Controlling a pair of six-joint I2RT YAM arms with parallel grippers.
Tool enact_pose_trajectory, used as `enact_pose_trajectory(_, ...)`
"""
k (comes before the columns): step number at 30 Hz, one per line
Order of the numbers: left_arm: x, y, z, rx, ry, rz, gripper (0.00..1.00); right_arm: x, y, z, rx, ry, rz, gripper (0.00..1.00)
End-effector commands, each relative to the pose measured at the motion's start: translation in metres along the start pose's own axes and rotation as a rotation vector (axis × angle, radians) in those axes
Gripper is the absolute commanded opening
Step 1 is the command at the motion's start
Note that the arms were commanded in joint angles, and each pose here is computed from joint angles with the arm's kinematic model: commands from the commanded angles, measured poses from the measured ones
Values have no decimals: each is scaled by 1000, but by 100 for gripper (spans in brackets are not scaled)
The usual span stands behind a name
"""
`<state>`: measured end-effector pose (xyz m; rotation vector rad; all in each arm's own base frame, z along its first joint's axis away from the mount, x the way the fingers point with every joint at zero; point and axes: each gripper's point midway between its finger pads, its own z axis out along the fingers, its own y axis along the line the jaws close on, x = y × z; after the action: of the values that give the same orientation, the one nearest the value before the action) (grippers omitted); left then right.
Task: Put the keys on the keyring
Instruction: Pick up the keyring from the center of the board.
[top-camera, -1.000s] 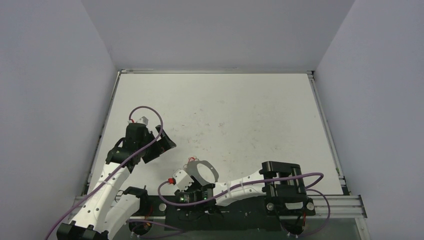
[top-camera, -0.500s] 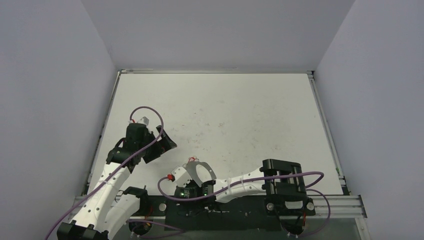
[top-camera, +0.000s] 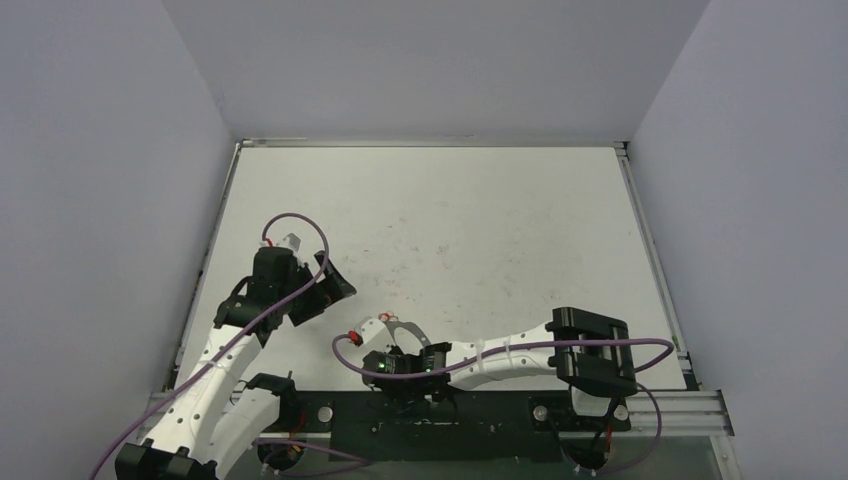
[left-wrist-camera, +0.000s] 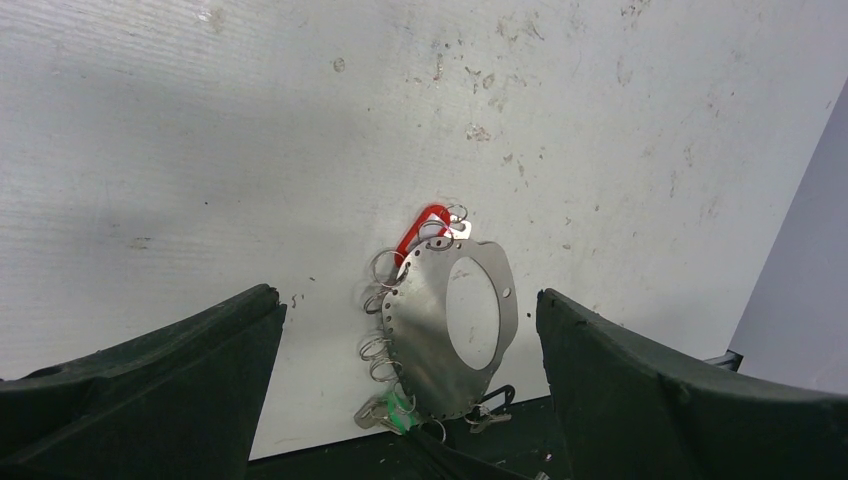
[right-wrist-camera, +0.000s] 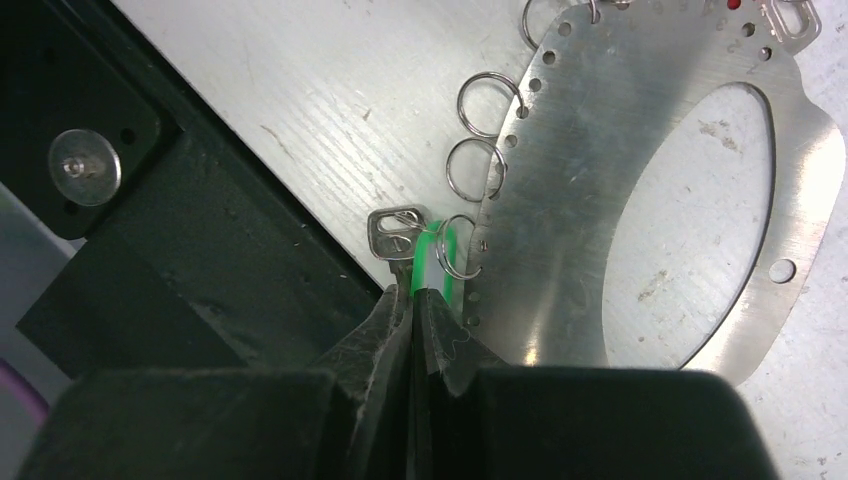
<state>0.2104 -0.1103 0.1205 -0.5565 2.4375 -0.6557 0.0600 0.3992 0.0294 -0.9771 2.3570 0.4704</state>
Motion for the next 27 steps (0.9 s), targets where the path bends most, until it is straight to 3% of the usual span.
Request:
enact_pose_trajectory(1,-7,-8,1,43,-25,19,96,-22,14,-16,-88,-66,20,0)
enact_pose_trajectory(7,-6,-9,2,46,-17,20,96,-23,16,-14,-93,-64,24,3)
enact_pose_trajectory(11,-6,-9,2,49,-14,19,96,-21,11,-10,-53,-51,0,37)
enact_pose_trajectory(15,-5,-10,2,53,-11,20,96,-15,6,-5,-3,-25,-42,53)
enact_pose_trajectory(21,-5,-10,3,53,-10,21,96,0,8,5,3,22,-84,60)
enact_pose_trajectory(27,-5,-10,3,55,-8,19,96,-1,13,2,16,5,-115,52)
